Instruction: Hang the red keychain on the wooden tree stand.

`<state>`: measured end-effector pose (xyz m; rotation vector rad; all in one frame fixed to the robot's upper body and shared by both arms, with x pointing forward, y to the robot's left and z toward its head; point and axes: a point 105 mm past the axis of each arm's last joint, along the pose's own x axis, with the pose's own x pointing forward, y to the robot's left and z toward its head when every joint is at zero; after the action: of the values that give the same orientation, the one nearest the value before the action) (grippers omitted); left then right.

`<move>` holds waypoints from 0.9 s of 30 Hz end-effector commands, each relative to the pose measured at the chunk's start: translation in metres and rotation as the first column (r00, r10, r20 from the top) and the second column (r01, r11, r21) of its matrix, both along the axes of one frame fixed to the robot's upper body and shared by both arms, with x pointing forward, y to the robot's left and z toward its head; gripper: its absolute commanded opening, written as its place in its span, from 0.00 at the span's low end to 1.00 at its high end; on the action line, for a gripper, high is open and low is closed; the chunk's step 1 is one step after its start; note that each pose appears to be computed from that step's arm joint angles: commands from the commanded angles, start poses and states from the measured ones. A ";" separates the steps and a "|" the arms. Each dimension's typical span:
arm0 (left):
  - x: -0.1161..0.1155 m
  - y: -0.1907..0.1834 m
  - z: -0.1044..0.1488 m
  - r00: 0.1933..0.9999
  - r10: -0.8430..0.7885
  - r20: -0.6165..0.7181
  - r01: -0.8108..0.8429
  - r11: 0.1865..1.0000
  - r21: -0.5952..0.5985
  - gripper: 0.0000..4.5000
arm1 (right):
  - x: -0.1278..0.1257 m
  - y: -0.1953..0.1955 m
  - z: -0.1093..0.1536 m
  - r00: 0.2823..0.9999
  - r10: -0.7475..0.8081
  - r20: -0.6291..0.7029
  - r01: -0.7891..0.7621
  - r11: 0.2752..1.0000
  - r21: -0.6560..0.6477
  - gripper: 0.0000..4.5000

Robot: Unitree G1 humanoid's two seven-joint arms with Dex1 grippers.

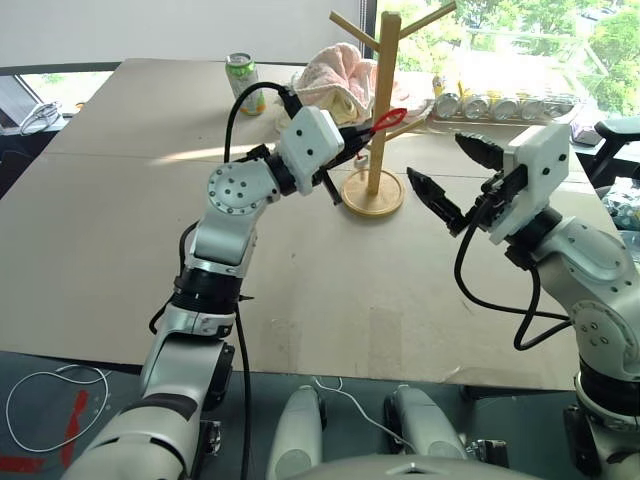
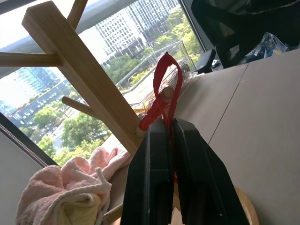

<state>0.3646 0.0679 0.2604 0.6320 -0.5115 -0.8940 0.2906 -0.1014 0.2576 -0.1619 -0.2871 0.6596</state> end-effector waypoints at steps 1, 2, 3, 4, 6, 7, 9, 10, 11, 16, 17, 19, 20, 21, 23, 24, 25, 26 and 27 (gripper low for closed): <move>-0.003 -0.002 0.014 0.998 -0.001 0.066 0.000 1.000 0.010 0.02 | -0.007 -0.002 0.014 0.998 -0.003 0.060 0.003 1.000 0.010 1.00; -0.002 -0.002 0.014 0.998 0.005 0.068 -0.006 1.000 0.013 0.02 | -0.007 -0.002 0.014 0.998 -0.004 0.060 0.003 1.000 0.010 1.00; -0.001 -0.002 0.014 0.998 0.010 0.069 -0.011 1.000 0.017 0.02 | -0.007 -0.002 0.014 0.998 -0.004 0.060 0.003 1.000 0.012 1.00; 0.000 -0.002 0.014 0.997 0.016 0.072 -0.017 1.000 0.021 0.02 | -0.007 -0.001 0.014 0.998 -0.004 0.061 0.003 1.000 0.013 1.00; 0.001 -0.001 0.014 0.996 0.029 0.080 -0.032 0.999 0.033 0.02 | -0.007 -0.001 0.015 0.998 -0.004 0.061 0.004 1.000 0.014 1.00; 0.002 -0.001 0.014 0.996 0.036 0.087 -0.040 0.998 0.041 0.02 | -0.007 -0.001 0.015 0.998 -0.005 0.061 0.004 1.000 0.015 1.00; 0.005 0.000 0.013 0.993 0.055 0.101 -0.062 0.996 0.059 0.02 | -0.007 -0.001 0.015 0.998 -0.005 0.060 0.004 1.000 0.016 1.00; 0.007 0.000 0.012 0.992 0.067 0.105 -0.074 0.995 0.065 0.02 | -0.007 0.000 0.015 0.998 -0.005 0.060 0.004 1.000 0.016 1.00; 0.009 0.001 0.011 0.991 0.074 0.109 -0.082 0.994 0.071 0.02 | -0.007 0.000 0.014 0.998 -0.006 0.059 0.005 1.000 0.016 1.00; 0.013 0.001 0.013 0.988 0.088 0.126 -0.097 0.993 0.067 0.02 | -0.007 0.000 0.014 0.998 -0.008 0.054 0.007 1.000 0.019 1.00; 0.012 0.001 0.014 0.988 0.086 0.131 -0.095 0.994 0.059 0.02 | -0.006 0.000 0.014 0.998 -0.009 0.054 0.008 1.000 0.021 1.00; 0.011 0.000 0.015 0.990 0.073 0.120 -0.079 0.996 0.048 0.23 | -0.006 0.000 0.014 0.999 -0.009 0.054 0.007 1.000 0.025 1.00; 0.010 0.000 0.015 0.991 0.068 0.117 -0.074 0.996 0.045 0.32 | -0.006 0.001 0.014 0.999 -0.008 0.053 0.007 1.000 0.027 1.00; 0.010 0.000 0.015 0.991 0.065 0.116 -0.071 0.997 0.044 0.43 | -0.006 0.001 0.014 0.999 -0.008 0.053 0.006 1.000 0.027 1.00; 0.009 0.000 0.016 0.991 0.064 0.116 -0.069 0.997 0.042 0.65 | -0.007 0.001 0.014 0.999 -0.005 0.052 0.004 1.000 0.028 1.00; 0.008 0.001 0.016 0.991 0.064 0.115 -0.069 0.997 0.041 0.77 | -0.007 0.001 0.014 0.999 -0.004 0.051 0.003 1.000 0.027 1.00; 0.008 0.002 0.015 0.992 0.064 0.110 -0.069 0.997 0.037 0.89 | -0.006 0.001 0.013 0.999 -0.003 0.049 0.002 1.000 0.028 1.00; 0.007 0.003 0.016 0.993 0.064 0.103 -0.068 0.997 0.033 0.96 | -0.006 0.001 0.013 0.999 0.000 0.046 -0.002 1.000 0.028 1.00; 0.006 0.005 0.016 0.993 0.064 0.095 -0.068 0.997 0.029 0.98 | -0.005 0.001 0.012 0.999 0.004 0.043 -0.005 1.000 0.029 1.00</move>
<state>0.3796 0.0719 0.2602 0.7287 -0.5002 -0.8162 0.2917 -0.1013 0.2560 -0.1420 -0.2727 0.6496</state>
